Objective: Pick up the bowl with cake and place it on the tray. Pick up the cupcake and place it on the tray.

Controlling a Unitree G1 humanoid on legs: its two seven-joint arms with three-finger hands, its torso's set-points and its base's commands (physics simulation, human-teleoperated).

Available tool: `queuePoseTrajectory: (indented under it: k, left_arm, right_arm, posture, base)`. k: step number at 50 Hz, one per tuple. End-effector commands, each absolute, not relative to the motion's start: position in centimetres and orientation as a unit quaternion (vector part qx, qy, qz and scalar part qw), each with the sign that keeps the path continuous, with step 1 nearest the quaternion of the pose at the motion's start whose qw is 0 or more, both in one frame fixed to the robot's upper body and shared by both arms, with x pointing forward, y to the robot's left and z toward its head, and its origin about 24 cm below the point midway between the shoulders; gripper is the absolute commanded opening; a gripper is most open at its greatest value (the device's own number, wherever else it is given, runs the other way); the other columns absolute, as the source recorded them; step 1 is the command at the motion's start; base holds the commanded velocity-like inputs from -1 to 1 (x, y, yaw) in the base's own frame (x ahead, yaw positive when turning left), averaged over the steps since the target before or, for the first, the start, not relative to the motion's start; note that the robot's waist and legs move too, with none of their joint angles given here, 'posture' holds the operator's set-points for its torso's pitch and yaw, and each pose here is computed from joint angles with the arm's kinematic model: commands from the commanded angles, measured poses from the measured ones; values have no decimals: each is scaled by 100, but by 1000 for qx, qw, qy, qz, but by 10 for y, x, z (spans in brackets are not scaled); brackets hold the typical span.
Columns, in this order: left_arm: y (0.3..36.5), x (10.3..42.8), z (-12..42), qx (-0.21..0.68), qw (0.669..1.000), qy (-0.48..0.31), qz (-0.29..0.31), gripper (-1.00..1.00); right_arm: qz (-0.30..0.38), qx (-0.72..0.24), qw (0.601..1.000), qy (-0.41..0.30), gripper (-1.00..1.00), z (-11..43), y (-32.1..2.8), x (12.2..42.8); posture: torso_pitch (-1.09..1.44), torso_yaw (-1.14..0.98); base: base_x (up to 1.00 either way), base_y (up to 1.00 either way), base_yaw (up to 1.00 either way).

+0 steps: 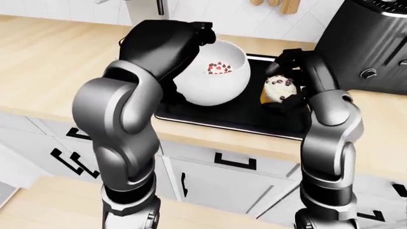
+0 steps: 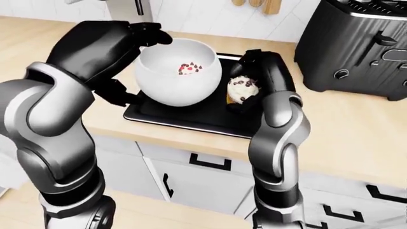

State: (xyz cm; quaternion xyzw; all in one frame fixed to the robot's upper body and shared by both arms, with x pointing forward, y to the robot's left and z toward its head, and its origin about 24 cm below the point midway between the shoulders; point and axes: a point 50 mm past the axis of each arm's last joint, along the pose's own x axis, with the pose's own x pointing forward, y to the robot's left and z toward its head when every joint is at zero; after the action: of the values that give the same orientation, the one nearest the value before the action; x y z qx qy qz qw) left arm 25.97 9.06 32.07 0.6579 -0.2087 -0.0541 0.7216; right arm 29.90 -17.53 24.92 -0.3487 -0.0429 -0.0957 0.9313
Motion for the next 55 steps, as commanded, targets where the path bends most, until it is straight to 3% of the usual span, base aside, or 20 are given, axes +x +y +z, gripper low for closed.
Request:
queuePoseTrajectory:
  k: [1,8,11,15,35,46,55]
  left_arm:
    - [91,254,331,654,719,-233,-32,40]
    - [91,254,331,654,719,-234,-32,39]
    - [92,254,331,653,720,-234,-30,38]
    - [95,255,334,652,721,-234,-27,37]
    - [98,253,340,652,720,-237,-21,33]
    - [97,253,339,651,720,-237,-22,33]
    - [96,254,337,651,720,-238,-26,31]
  right_arm:
    - [-122,-363,919,-89,-100,266,-175,295]
    - [-127,-369,917,-86,-95,263,-176,296]
    - [-124,-369,917,-82,-51,260,-175,297]
    - [-123,-372,917,-80,-27,257,-174,298]
    - [-108,-376,917,-73,6,247,-170,299]
    - [-100,-379,917,-69,44,240,-169,299]
    - [-103,-381,915,-81,44,256,-173,291]
  posture:
    - [0,0]
    - [0,0]
    - [0,0]
    - [0,0]
    - [0,0]
    - [0,0]
    - [0,0]
  base:
    - [0,0,0]
    - [0,0,0]
    - [0,0,0]
    - [0,0,0]
    - [0,0,0]
    - [0,0,0]
    - [0,0,0]
